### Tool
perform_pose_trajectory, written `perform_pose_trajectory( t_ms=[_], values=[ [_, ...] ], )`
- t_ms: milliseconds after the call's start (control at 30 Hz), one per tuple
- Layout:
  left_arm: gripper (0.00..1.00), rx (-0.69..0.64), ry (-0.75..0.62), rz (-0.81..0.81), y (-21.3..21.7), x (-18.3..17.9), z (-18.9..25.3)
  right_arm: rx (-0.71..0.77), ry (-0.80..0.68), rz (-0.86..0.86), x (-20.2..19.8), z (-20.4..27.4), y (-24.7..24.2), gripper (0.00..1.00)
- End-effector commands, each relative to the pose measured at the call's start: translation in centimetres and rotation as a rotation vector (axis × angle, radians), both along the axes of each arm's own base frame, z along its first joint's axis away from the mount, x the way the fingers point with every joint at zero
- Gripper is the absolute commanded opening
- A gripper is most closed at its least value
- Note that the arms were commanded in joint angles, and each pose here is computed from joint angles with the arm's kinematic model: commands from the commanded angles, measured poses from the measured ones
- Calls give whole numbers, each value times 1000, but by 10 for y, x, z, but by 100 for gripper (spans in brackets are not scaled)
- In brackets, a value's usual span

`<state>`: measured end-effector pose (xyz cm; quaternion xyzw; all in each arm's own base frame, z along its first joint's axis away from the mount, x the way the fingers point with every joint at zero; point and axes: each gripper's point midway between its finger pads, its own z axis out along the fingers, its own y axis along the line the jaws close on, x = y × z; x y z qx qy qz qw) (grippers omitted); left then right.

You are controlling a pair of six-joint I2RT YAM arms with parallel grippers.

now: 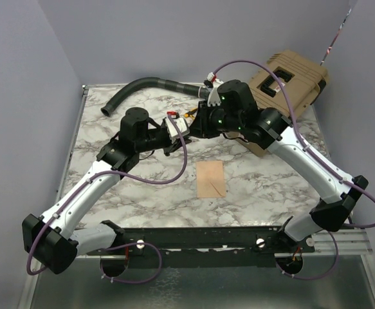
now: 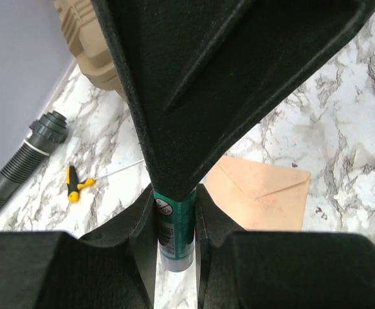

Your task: Place the letter into the envelope and seal it

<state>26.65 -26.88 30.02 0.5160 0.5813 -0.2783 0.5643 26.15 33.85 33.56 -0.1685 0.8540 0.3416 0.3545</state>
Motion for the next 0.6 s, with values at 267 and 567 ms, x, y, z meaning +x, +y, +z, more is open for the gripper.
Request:
perform_pose_trajectory(
  t_ms=[267,567],
  values=[
    [0,-90,-321,-104,-16,11,125,-145,237,45,-25,-128,1,1],
    [0,-112,-61,79,-10,33,40,-7,19,-19,7,-27,-1,10]
  ],
)
